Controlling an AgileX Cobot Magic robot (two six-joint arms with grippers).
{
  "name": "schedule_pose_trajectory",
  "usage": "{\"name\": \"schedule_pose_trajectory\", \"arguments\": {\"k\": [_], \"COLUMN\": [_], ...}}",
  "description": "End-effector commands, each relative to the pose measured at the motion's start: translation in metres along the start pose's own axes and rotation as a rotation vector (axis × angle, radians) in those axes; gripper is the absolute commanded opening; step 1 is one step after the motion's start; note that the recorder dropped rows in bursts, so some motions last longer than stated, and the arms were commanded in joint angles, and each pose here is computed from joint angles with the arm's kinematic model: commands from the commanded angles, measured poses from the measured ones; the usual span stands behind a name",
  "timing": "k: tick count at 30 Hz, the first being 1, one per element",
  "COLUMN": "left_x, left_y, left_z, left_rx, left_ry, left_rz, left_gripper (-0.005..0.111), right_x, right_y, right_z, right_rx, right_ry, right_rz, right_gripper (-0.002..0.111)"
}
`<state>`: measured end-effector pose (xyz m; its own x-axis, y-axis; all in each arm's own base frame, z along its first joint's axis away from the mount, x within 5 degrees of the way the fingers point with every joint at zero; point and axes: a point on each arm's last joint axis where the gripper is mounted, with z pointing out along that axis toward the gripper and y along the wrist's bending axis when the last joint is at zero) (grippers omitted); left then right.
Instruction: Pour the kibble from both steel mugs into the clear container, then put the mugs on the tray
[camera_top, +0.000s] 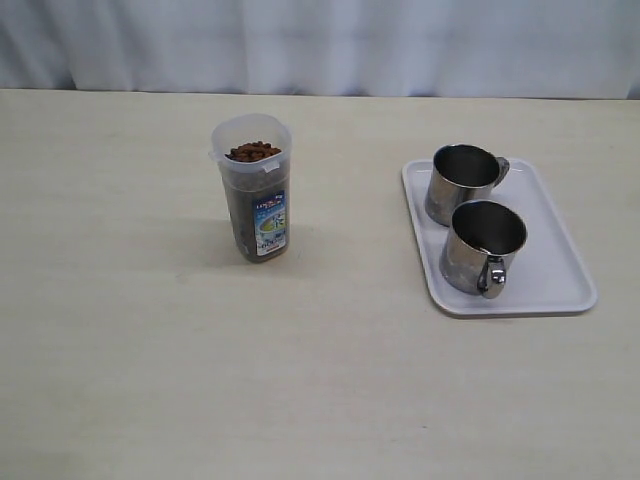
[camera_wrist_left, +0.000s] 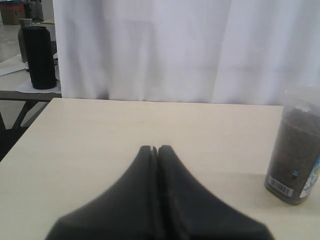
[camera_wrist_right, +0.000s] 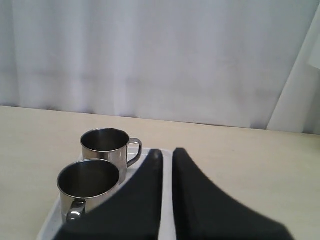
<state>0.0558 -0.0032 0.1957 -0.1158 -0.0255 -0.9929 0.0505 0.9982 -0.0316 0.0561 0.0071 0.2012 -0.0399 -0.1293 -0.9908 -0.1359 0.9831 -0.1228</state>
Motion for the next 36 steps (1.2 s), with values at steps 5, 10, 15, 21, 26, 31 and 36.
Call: {"name": "schedule_pose_trajectory", "arguments": {"k": [5,10,15,21,26,31,36], "left_x": [0.0003,0.0003,0.0003,0.0003,0.0003,0.0003,0.0003], "left_y": [0.0002,0.0002,0.0002,0.0002,0.0002,0.0002,0.0002], "left_z": [0.0001,0.0001,0.0001,0.0001,0.0001,0.0001,0.0001], "left_rx": [-0.002,-0.002,-0.002,-0.002,-0.002,-0.002,-0.002], "left_ry": [-0.007,-0.007,-0.007,-0.007,-0.007,-0.007,-0.007], "left_rz": [0.003,0.003,0.003,0.003,0.003,0.003,0.003], "left_gripper": [0.000,0.000,0.000,0.000,0.000,0.000,0.000], "right_x": [0.0015,0.0016,0.0018,0.0027,0.0025,0.0025,0.0025], "right_y": [-0.0002,-0.0009,-0.0002,0.0000,-0.0001,-0.0001,-0.0001], "right_z": [-0.0001,-0.0001,-0.0001,-0.0001,-0.0001,-0.0001,-0.0001], "right_rx": [0.007,0.019,0.011,0.010,0.011,0.011,0.011], "right_ry": [0.005,0.006,0.008,0.018,0.016,0.016,0.016], "right_rz": [-0.001,0.033,0.084,0.095,0.095,0.095,0.095], "right_gripper": [0.005,0.005,0.005,0.005,0.005,0.005,0.005]}}
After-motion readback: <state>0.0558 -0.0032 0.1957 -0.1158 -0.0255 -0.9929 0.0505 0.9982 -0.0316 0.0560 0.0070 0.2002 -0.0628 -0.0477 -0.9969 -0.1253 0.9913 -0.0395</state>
